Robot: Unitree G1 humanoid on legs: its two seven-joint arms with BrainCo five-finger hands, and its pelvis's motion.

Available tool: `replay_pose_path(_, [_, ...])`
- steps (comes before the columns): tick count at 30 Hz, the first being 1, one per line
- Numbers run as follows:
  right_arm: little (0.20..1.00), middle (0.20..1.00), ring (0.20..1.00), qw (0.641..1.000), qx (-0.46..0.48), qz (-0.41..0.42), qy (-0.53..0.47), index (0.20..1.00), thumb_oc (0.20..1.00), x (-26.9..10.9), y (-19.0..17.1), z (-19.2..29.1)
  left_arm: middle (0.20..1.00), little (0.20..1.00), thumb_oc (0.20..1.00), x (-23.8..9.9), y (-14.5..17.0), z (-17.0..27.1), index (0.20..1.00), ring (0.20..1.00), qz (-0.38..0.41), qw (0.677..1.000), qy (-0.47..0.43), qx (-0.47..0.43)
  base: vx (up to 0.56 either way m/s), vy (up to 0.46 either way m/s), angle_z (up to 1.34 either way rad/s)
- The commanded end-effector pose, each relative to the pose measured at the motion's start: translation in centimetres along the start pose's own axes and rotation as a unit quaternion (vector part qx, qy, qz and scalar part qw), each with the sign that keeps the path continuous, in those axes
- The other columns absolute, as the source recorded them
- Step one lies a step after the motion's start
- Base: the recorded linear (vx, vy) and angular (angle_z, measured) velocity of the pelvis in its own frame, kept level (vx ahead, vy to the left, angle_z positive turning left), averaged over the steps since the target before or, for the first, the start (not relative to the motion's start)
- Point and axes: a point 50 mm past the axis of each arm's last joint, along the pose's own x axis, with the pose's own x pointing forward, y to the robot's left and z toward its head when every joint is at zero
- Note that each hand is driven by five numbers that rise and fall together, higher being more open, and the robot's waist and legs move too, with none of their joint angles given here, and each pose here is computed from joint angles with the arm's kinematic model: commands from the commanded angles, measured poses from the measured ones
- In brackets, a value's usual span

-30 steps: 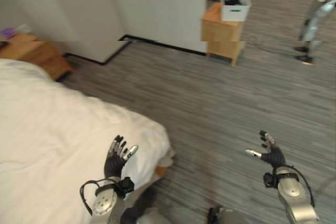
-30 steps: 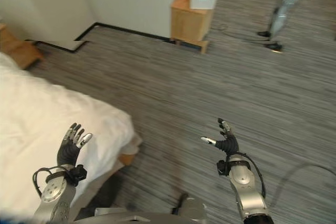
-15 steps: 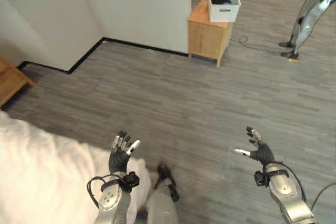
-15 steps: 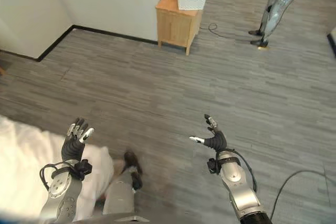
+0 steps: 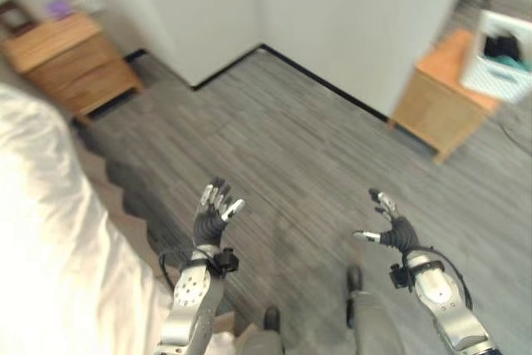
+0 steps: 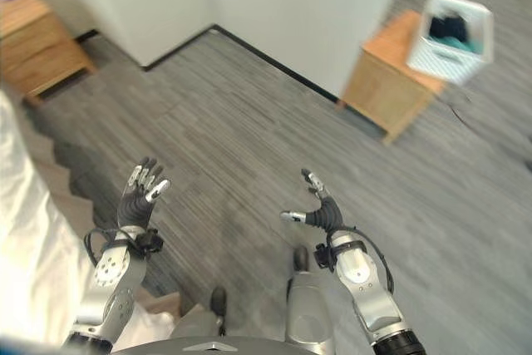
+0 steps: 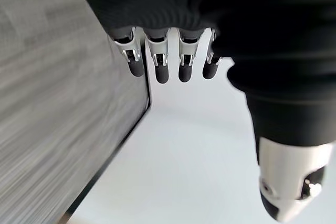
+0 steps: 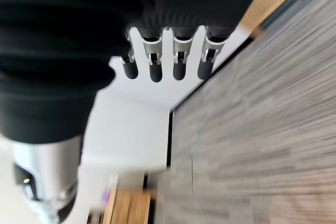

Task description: Making the bed.

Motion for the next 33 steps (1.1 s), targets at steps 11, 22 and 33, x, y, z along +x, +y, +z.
replay_pose_path(11, [1.0, 1.0, 1.0, 0.997, 0.006, -0.013, -0.071, 1.0, 1.0, 2.2, -2.1, 3.1, 1.0, 1.0, 1.0, 0.4, 0.8, 2.9, 1.0, 1.0, -0.003, 0.997, -0.074, 0.007, 0.33, -0.135, 0.81])
replay_pose_path(22, [1.0, 1.0, 1.0, 0.995, 0.003, 0.036, -0.093, 1.0, 1.0, 2.2, 0.5, 4.1, 1.0, 1.0, 1.0, -0.1, 1.0, 2.7, 1.0, 1.0, -0.016, 0.997, -0.058, 0.039, 0.51, 0.217, 0.05])
replay_pose_path(33, [1.0, 1.0, 1.0, 0.991, 0.025, -0.02, -0.128, 1.0, 1.0, 3.2, -0.8, 5.7, 1.0, 1.0, 1.0, 2.4, -1.9, 4.3, 1.0, 1.0, -0.084, 0.991, -0.095, 0.043, 0.27, -0.074, 1.49])
